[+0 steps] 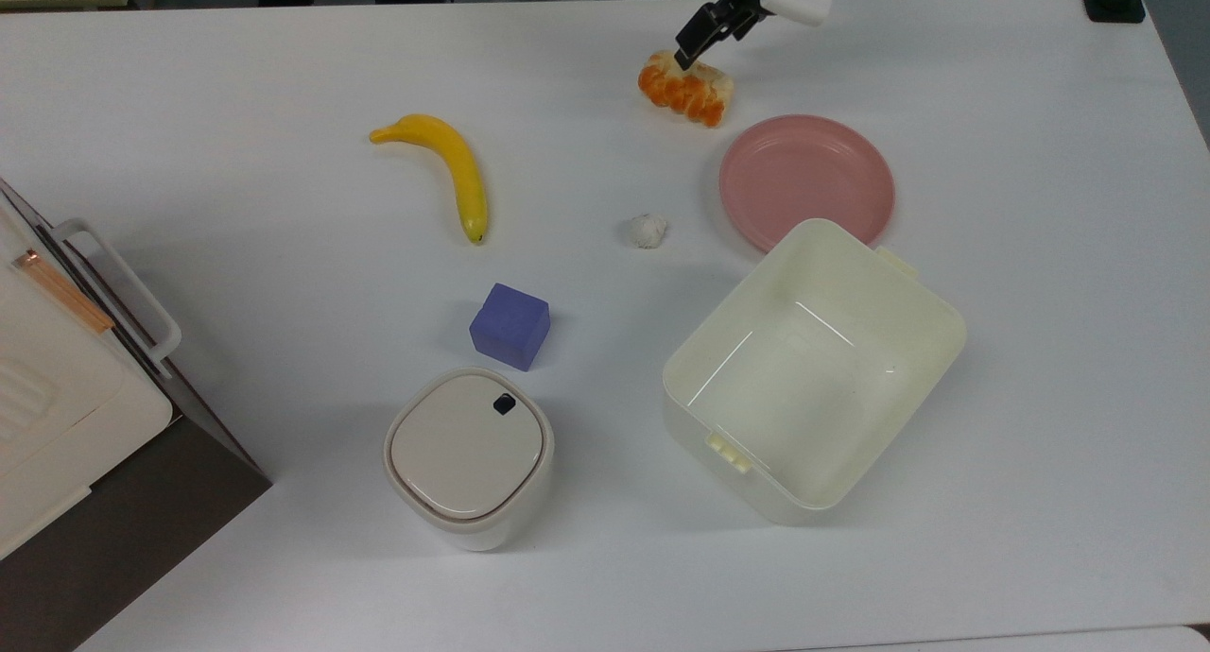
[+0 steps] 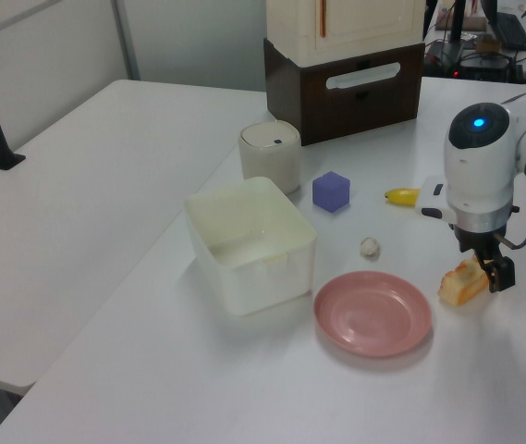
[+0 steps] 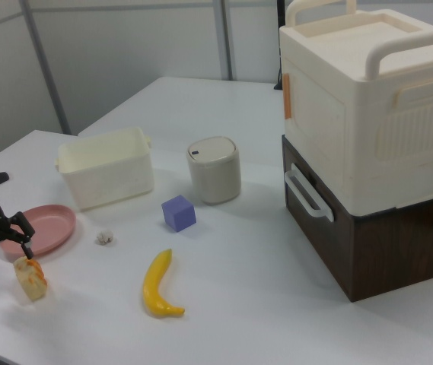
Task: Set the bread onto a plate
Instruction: 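Close the gripper on the glazed bread roll and lift it, then carry the bread roll over the pink plate and lower it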
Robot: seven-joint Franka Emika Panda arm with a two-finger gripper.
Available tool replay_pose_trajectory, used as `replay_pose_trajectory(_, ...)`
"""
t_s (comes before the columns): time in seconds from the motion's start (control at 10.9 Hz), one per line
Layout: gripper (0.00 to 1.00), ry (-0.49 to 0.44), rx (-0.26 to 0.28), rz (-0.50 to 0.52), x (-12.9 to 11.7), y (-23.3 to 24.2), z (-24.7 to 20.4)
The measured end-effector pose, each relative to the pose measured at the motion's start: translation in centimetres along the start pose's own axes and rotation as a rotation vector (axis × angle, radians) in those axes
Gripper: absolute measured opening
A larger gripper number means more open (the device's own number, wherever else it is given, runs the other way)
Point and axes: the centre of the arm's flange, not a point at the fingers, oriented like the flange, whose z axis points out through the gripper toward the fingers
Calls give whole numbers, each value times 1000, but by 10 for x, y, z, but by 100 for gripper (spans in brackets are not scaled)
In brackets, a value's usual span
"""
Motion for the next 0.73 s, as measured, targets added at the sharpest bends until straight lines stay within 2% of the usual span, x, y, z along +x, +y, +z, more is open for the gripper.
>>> replay_pose_trajectory(0.18,100,-17,-11,5,2,15,10)
replay_pose_trajectory(0.27,94,-25,-18,3,4,20,14)
replay_pose_trajectory(0.55,44,-52,-44,-32,13,23,30)
replay_pose_trajectory(0.73,15,-40,-46,-32,18,26,25)
